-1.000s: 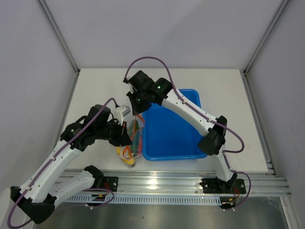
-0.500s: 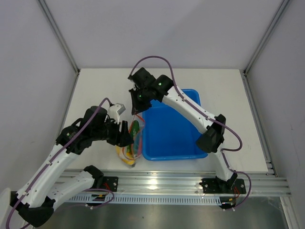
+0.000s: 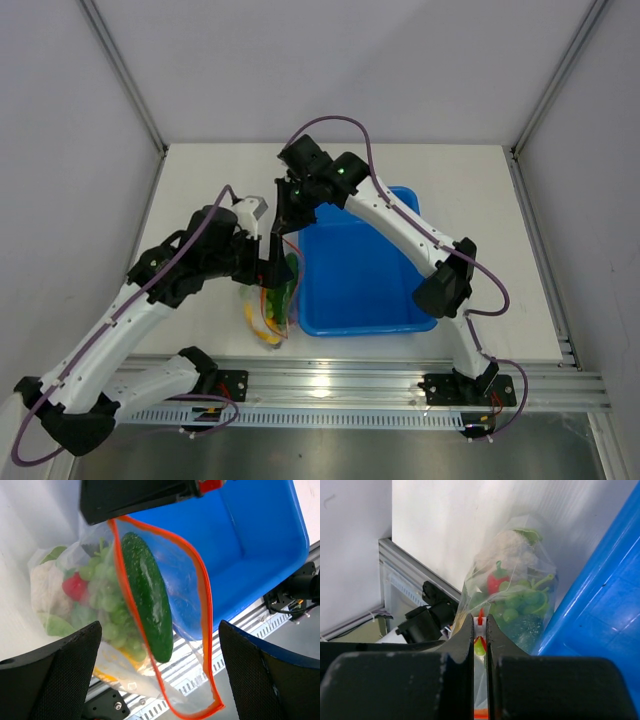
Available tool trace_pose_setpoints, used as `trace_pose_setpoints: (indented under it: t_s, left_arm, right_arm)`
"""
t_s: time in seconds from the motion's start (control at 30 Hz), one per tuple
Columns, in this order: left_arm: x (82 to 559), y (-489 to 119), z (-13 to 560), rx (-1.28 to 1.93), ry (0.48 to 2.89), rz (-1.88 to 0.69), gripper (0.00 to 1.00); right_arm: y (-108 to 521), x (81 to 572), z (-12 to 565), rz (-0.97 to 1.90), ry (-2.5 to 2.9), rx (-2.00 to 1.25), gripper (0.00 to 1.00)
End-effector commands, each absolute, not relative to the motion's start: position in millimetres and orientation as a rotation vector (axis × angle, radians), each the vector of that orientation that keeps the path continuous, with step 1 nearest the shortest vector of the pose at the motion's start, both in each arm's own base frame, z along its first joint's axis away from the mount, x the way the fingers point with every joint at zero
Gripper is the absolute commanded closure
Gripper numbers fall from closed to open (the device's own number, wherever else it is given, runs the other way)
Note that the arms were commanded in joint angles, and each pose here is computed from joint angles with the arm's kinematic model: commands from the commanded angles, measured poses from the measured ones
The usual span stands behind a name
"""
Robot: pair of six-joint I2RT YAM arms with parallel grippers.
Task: Place the food in the zip-top bag and seal the zipper
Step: Adjust the zipper food storage bag at the center of the board.
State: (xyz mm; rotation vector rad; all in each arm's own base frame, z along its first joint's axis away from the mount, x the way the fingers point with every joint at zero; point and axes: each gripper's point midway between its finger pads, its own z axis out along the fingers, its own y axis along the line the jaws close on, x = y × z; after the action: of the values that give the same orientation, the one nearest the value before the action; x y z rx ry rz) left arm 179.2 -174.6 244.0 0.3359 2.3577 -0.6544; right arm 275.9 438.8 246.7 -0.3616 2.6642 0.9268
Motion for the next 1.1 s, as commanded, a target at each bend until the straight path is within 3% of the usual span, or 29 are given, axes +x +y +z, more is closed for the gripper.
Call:
trace_pose_setpoints:
  t_s: [0.0, 0.37, 0.6, 0.93, 1.03, 1.07]
  left_arm:
    - [190, -188, 255, 0.312, 2.323, -0.654, 0.0]
    - [192, -210, 249, 0.172, 2.372, -0.438, 0.01]
    - [199, -195, 233, 0.114, 2.446, -0.164, 0.0]
    - [199, -204, 226, 0.162, 2.446, -0.083, 0.01]
    - [199, -205, 223, 0.169, 2.452, -0.09, 0.08]
    - [198, -208, 222, 0.175, 2.453, -0.106, 0.17]
  right_arm:
    - [449, 279, 275, 1.026, 2.605, -0.295, 1.0]
    - [448, 281, 269, 0.997, 2.627, -0.238, 1.0]
    - [445, 281, 269, 0.964, 2.623, -0.227, 1.0]
    - [444, 283, 261, 0.923, 2.633, -0.21, 1.0]
    - [444, 282, 261, 0.918, 2.633, -0.215, 1.0]
    - [444, 281, 260, 0.917, 2.635, -0.213, 1.0]
